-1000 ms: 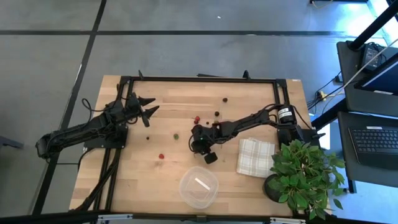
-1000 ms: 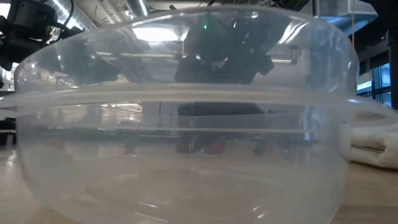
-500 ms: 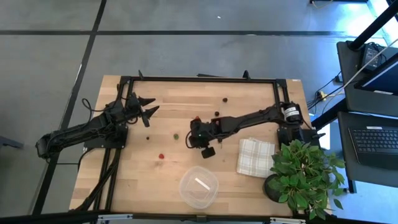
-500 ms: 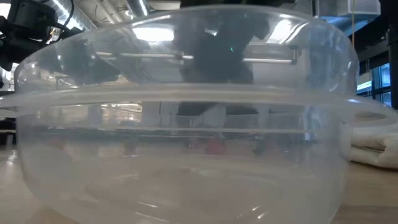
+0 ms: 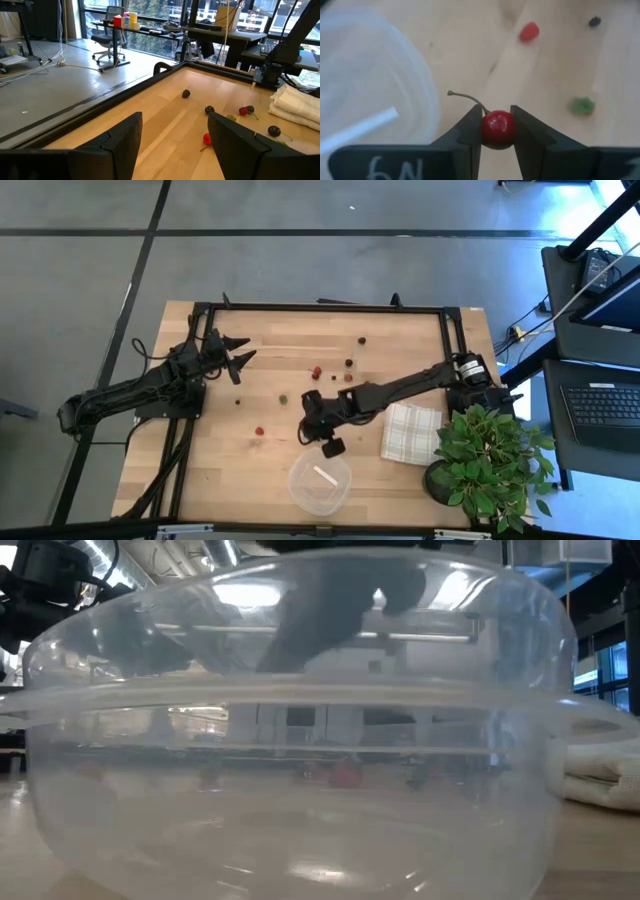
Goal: Pick and placing Produce into tupperware
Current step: Put the dark red cherry in the bottom transparent bin, then put the red strawberry in the bottom transparent bin
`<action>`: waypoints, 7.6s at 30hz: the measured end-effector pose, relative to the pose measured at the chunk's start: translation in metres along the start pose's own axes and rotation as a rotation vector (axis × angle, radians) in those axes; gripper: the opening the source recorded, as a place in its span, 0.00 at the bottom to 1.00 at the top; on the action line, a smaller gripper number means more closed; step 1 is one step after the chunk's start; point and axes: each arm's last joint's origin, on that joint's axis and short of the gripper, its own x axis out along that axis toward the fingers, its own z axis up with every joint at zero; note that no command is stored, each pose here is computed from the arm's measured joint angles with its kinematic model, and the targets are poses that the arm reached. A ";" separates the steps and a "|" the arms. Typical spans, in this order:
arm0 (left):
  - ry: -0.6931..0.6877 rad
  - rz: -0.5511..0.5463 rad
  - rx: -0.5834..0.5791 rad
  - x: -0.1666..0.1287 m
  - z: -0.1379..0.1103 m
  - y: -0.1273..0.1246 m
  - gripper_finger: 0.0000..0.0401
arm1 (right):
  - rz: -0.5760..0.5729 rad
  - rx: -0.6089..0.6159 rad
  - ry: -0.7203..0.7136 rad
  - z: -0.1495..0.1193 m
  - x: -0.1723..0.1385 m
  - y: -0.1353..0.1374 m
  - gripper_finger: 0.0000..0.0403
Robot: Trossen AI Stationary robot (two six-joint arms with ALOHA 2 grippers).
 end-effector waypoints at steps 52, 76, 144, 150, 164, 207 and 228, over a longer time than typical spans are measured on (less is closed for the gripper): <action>-0.001 0.000 0.002 0.000 0.000 0.000 0.55 | 0.035 0.375 0.317 0.019 0.037 0.089 0.23; -0.001 0.000 -0.001 0.000 0.000 0.000 0.55 | 0.034 0.337 0.457 0.031 0.057 0.093 0.30; 0.076 0.009 0.004 0.000 -0.007 0.001 0.55 | -0.207 0.259 0.698 -0.015 -0.012 -0.035 0.50; 0.079 0.010 0.004 0.000 -0.007 0.001 0.55 | -0.225 0.279 0.622 -0.023 0.004 -0.042 0.50; 0.081 0.010 0.005 0.000 -0.007 0.001 0.55 | -0.225 0.276 0.618 -0.028 0.009 -0.043 0.50; 0.084 0.010 0.005 0.000 -0.008 0.001 0.55 | -0.191 0.374 0.598 -0.035 0.035 -0.040 0.72; 0.096 0.012 0.005 0.000 -0.009 0.001 0.55 | -0.175 0.346 0.647 -0.062 0.050 -0.036 0.60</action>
